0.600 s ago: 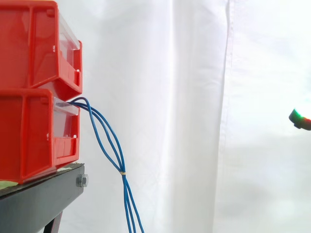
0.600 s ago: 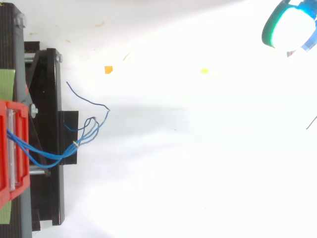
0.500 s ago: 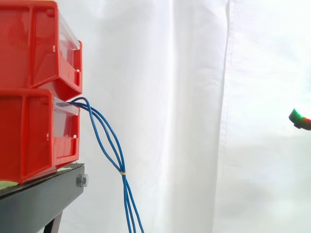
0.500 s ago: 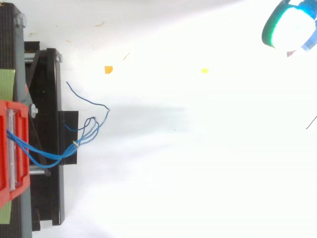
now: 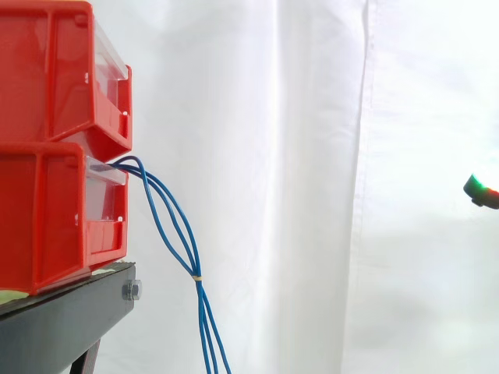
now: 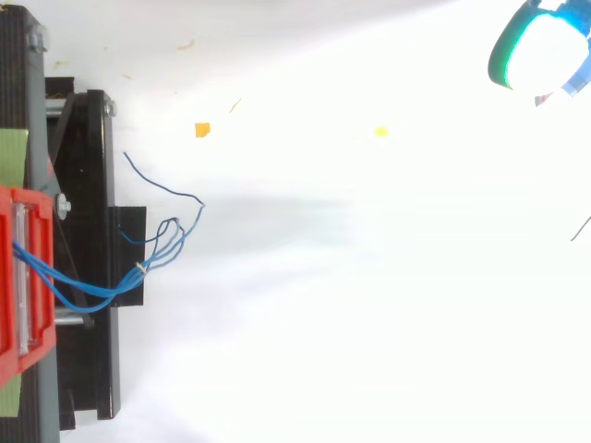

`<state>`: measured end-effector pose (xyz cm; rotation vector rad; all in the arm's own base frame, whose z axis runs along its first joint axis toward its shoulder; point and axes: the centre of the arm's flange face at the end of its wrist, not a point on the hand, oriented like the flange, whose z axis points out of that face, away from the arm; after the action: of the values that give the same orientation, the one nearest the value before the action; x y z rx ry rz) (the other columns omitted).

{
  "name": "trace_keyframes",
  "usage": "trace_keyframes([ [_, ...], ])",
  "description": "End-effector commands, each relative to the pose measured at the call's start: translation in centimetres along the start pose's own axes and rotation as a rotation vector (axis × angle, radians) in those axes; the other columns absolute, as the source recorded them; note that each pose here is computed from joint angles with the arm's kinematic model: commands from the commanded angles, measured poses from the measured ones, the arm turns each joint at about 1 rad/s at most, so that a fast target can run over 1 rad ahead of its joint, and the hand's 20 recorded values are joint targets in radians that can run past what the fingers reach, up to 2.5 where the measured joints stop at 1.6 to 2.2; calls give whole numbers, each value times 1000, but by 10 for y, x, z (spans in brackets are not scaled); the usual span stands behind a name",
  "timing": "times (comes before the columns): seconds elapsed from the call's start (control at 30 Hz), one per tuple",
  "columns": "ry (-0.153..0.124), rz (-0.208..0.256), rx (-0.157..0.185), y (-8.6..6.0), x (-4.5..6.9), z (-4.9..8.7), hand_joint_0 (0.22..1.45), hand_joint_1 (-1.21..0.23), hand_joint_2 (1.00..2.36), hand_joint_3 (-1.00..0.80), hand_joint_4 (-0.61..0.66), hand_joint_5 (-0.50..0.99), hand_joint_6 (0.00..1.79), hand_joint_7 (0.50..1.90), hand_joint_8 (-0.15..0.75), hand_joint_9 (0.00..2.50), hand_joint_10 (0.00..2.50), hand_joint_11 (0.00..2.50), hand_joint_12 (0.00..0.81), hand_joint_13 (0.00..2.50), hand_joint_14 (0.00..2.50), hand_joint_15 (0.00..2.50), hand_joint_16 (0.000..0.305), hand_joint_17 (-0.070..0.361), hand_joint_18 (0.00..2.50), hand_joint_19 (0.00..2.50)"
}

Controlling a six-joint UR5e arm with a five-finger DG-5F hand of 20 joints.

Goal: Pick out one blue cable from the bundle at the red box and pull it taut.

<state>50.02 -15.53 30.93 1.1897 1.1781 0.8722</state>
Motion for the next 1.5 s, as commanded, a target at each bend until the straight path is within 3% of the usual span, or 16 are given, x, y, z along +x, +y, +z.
trace_keyframes([
  [0.0, 0, 0, 0, 0, 0, 0, 483, -621, 1005, -427, 156, -154, 503, 832, 212, 856, 10, 273, 293, 800, 16, 395, 46, 104, 738, 654],
  [0.43, 0, 0, 1, 0, 0, 0, 482, -619, 1006, -426, 159, -154, 503, 831, 214, 859, 10, 277, 294, 801, 16, 391, 46, 104, 740, 656],
  [0.5, -12, 6, 10, -1, -2, -1, 482, -619, 1005, -426, 159, -154, 503, 831, 215, 856, 10, 265, 292, 802, 16, 392, 46, 104, 741, 655],
  [0.53, -49, 16, 6, 2, -5, 1, 482, -619, 1005, -427, 159, -154, 503, 831, 215, 856, 11, 276, 293, 801, 16, 396, 46, 104, 741, 655],
  [0.63, -122, 17, 9, 9, -11, 6, 483, -619, 1005, -427, 159, -153, 503, 832, 214, 854, 10, 275, 293, 802, 18, 398, 46, 104, 741, 654],
  [0.67, -180, 9, 15, 12, -15, 7, 483, -619, 1004, -427, 159, -153, 503, 833, 217, 854, 11, 275, 293, 803, 16, 397, 46, 105, 741, 654],
  [0.73, -209, -2, 15, 15, -18, 8, 482, -619, 1006, -425, 159, -153, 503, 832, 216, 857, 10, 277, 295, 803, 16, 391, 46, 104, 741, 655],
  [0.77, -237, -31, 12, 19, -19, 10, 483, -619, 1005, -428, 164, -152, 503, 832, 215, 857, 10, 270, 294, 802, 16, 397, 46, 104, 741, 654],
  [0.83, -233, -52, 8, 20, -17, 11, 483, -619, 1005, -425, 162, -151, 503, 832, 217, 856, 10, 272, 295, 801, 17, 395, 46, 104, 742, 655],
  [0.97, -219, -35, -63, 28, -12, 18, 483, -618, 1005, -428, 166, -151, 503, 831, 215, 858, 12, 270, 291, 803, 16, 393, 46, 104, 741, 655],
  [1.03, -218, -35, -69, 29, -12, 18, 484, -618, 1005, -428, 163, -151, 503, 835, 216, 861, 10, 279, 293, 803, 16, 394, 46, 104, 740, 661],
  [1.17, -196, -35, -46, 13, -5, 29, 483, -618, 1006, -426, 162, -150, 503, 833, 214, 859, 10, 282, 292, 802, 17, 390, 46, 104, 743, 655],
  [1.23, -177, -13, -25, -1, -1, 40, 483, -618, 1005, -427, 163, -150, 503, 828, 213, 862, 10, 279, 293, 801, 16, 397, 46, 104, 743, 654],
  [1.3, -142, 28, -14, -12, 7, 57, 483, -617, 1005, -426, 166, -150, 503, 833, 218, 858, 10, 270, 293, 803, 16, 392, 46, 104, 742, 664],
  [1.37, -117, 29, 0, -18, 13, 74, 484, -617, 1005, -428, 164, -150, 503, 829, 217, 857, 10, 270, 291, 804, 17, 396, 46, 104, 742, 656],
  [1.47, -110, 18, 21, -29, 20, 94, 484, -617, 1005, -426, 163, -150, 503, 829, 214, 857, 10, 277, 293, 806, 16, 398, 46, 104, 744, 662],
])
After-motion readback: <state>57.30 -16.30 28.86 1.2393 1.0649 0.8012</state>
